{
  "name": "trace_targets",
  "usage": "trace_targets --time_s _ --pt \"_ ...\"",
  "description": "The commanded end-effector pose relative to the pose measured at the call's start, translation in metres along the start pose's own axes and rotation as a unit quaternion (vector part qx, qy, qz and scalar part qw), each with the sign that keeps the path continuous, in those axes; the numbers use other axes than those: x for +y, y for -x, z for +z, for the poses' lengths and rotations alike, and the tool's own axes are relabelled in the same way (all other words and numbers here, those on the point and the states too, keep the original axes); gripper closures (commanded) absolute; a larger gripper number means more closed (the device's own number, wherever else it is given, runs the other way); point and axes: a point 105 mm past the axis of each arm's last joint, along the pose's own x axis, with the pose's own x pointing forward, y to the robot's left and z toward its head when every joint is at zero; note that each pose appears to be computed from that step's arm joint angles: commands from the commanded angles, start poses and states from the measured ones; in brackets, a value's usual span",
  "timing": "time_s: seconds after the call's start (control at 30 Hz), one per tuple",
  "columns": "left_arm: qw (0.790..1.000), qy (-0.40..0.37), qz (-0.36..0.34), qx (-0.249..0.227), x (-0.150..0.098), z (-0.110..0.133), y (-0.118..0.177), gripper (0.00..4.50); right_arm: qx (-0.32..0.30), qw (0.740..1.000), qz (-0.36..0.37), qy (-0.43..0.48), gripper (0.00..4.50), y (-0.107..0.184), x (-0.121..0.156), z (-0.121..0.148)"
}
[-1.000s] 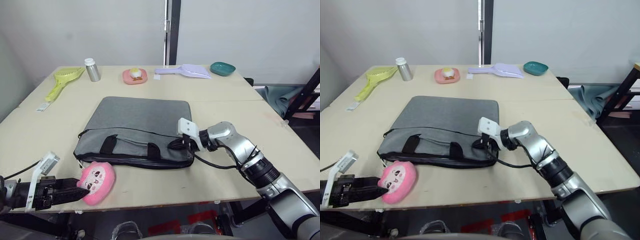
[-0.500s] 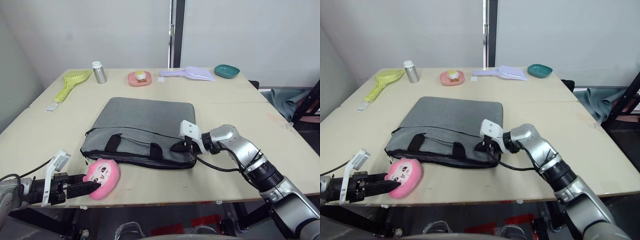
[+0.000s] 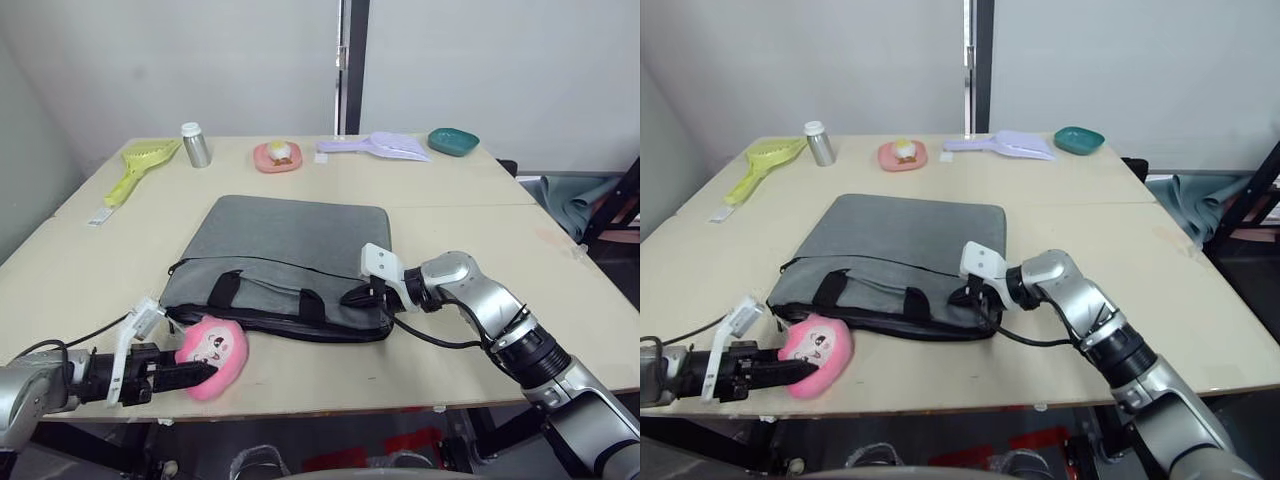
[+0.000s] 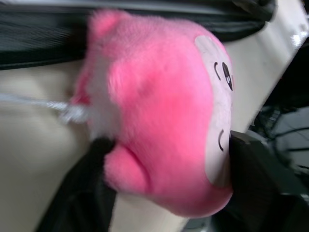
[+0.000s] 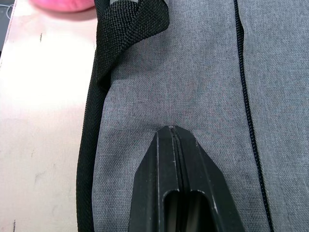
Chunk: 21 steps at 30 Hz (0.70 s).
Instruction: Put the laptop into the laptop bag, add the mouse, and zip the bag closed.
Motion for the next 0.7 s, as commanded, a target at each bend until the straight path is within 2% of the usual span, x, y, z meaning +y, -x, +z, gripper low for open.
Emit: trace_targets --time_s 0.03,0.2,0.37,0.6,0.7 --pt "1.000 -0.006 -0.022 0.007 -0.008 0.002 -0.007 2.77 0.060 0.997 0.020 -0.053 4.50 -0.005 0.011 -0.038" --pt "1.000 -0.003 -0.018 0.011 -0.006 -0.001 -0.009 4.48 0.061 0.997 0.018 -0.054 4.50 -0.004 0.010 -0.038" --pt "0.998 -0.040 -0.036 0.042 -0.018 -0.004 -0.017 4.48 0.062 0.996 0.017 -0.054 4.50 -0.002 0.010 -0.039" --pt "0.994 -0.100 0.015 0.029 -0.011 0.023 -0.023 4.48 0.063 0.996 0.019 -0.055 4.50 -0.001 0.010 -0.039" --pt "0.989 -0.134 0.041 0.054 -0.010 0.025 -0.031 4.48 0.063 0.996 0.021 -0.055 4.50 0.001 0.011 -0.039"
